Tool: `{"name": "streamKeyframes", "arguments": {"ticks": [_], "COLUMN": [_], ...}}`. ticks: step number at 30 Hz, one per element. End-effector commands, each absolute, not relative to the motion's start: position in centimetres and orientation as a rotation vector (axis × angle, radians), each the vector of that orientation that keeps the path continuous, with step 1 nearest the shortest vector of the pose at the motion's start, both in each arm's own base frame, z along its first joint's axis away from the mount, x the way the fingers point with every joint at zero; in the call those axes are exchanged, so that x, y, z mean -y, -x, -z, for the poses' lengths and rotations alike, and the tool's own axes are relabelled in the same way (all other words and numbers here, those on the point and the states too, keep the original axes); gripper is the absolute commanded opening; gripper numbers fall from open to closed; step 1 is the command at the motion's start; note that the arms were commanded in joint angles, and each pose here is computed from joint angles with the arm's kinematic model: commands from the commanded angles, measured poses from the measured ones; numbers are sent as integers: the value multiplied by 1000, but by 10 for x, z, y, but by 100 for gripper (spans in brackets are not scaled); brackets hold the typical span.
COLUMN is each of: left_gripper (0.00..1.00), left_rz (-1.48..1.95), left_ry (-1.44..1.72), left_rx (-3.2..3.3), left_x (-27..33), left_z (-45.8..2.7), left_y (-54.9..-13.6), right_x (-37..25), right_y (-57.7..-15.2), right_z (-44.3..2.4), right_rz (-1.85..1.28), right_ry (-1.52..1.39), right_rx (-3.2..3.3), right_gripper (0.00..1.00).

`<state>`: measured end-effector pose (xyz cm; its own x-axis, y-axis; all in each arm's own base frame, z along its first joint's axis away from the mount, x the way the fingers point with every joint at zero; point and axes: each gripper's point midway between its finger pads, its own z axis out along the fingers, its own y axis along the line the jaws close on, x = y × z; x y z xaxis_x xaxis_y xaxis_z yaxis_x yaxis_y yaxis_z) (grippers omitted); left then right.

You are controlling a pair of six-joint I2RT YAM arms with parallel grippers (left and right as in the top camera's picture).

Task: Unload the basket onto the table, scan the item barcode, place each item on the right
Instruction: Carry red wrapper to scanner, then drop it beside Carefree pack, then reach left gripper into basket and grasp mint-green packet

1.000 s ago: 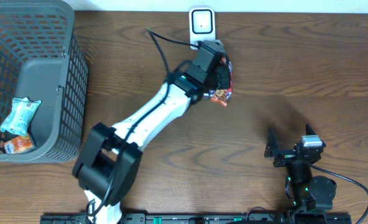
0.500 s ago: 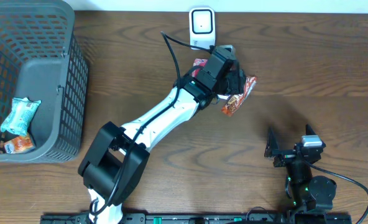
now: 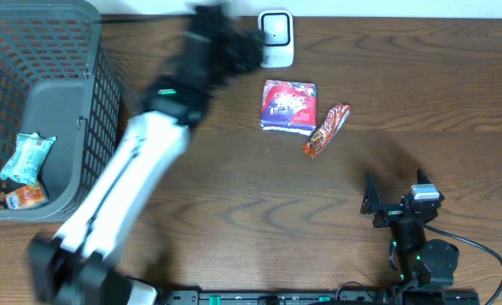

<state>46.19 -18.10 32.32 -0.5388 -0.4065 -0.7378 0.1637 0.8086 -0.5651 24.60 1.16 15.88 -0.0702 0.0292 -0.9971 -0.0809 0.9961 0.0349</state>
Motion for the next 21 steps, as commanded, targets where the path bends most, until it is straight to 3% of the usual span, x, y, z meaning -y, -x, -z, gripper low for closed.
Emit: {"name": "streamKeyframes", "arguments": {"ticks": [1, 7, 13, 21], "left_gripper": [65, 65, 65, 65], "left_rz": [603, 326, -142, -306], "left_ry": [211, 532, 966, 1135], "left_rx": [-1915, -1862, -1912, -2126], "left_x": [115, -42, -189, -241], "left_z": [-364, -379, -328, -243], "left_y": [-456, -424, -360, -340], "right_x": [-10, -10, -10, -10], "right_y": [-246, -246, -246, -246], "right_z": [-158, -158, -158, -158], "right_rz": [-96, -96, -96, -96], "right_ry": [23, 23, 23, 23], "right_rx": [-1639, -1639, -1639, -1639], "right_gripper": [99, 99, 99, 99]}}
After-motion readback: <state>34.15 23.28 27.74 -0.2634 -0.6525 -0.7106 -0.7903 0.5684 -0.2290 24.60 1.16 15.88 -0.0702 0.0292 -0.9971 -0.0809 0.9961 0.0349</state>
